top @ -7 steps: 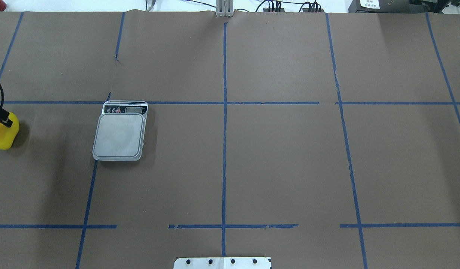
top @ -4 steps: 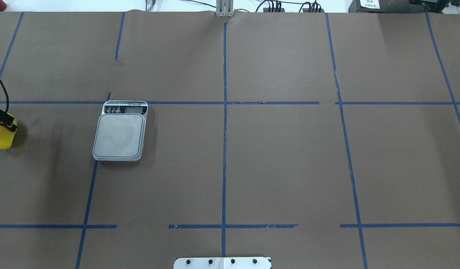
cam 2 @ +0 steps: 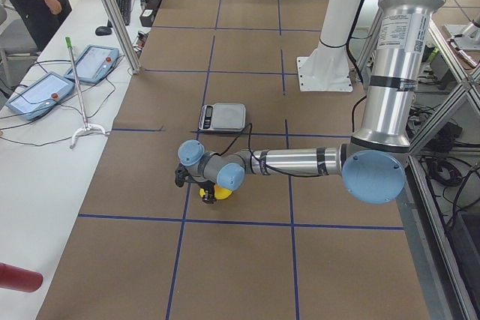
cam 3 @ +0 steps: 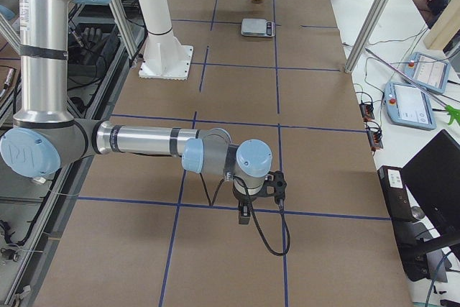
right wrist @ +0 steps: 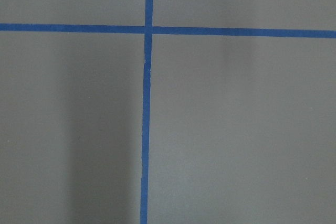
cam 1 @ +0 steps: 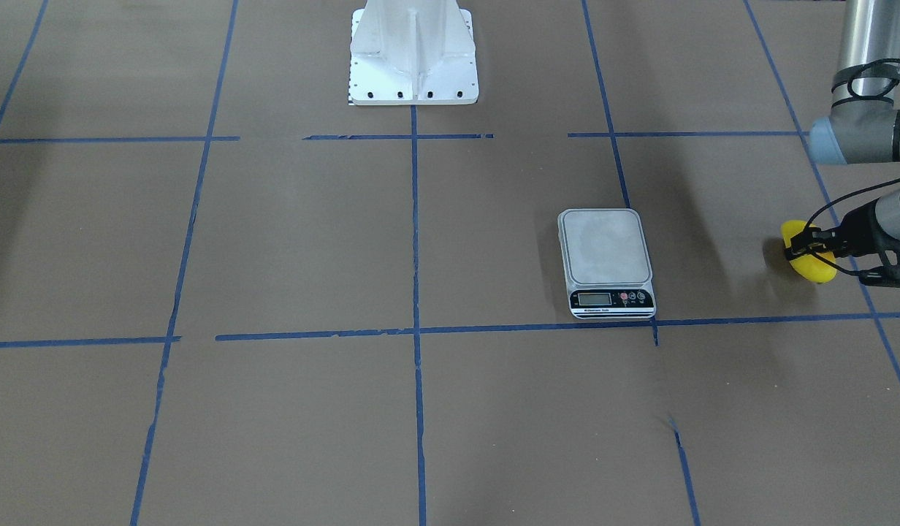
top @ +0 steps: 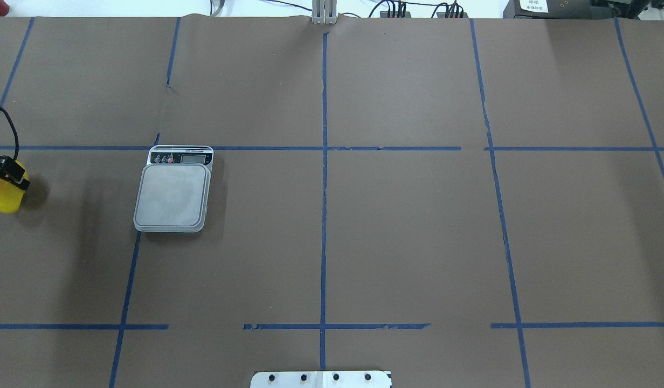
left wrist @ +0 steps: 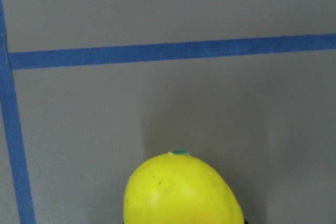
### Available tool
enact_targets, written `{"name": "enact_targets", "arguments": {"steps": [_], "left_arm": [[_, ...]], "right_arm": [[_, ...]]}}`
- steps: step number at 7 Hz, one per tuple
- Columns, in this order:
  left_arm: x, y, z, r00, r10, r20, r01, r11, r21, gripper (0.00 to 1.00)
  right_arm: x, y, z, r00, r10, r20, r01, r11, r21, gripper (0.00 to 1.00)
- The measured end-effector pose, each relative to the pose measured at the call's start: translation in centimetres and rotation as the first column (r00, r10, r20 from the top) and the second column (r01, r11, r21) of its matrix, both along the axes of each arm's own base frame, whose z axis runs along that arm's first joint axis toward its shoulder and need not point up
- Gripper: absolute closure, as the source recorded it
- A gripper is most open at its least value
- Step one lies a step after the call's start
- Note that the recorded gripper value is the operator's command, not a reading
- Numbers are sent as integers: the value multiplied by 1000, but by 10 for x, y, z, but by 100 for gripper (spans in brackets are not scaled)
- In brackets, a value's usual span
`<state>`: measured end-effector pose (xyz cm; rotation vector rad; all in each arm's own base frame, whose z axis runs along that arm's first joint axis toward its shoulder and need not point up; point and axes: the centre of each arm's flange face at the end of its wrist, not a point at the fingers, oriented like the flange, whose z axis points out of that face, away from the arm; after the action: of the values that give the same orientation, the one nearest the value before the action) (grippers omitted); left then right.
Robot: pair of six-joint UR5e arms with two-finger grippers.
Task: Weigh mango
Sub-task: 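Lift the mango with the left gripper and carry it toward the scale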
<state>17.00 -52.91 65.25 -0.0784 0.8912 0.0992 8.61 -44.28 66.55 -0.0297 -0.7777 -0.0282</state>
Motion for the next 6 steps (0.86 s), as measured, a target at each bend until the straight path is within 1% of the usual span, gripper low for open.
{"name": "enact_targets", "arguments": {"steps": [1,2,4,6], "left_arm": [[12,0,-42,999,-34,-40,33,999,-25,100],[35,5,-82,997,-48,-65,45,998,-36,100],[100,10,-158,994,-58,-91,54,998,-41,100],[161,17,-208,994,-37,-101,30,997,-73,100]], "right_arm": [[0,0,0,1000,0,0,0,1000,0,0],[0,0,0,1000,0,0,0,1000,0,0],[0,0,0,1000,0,0,0,1000,0,0],[0,0,0,1000,0,0,0,1000,1,0]]}}
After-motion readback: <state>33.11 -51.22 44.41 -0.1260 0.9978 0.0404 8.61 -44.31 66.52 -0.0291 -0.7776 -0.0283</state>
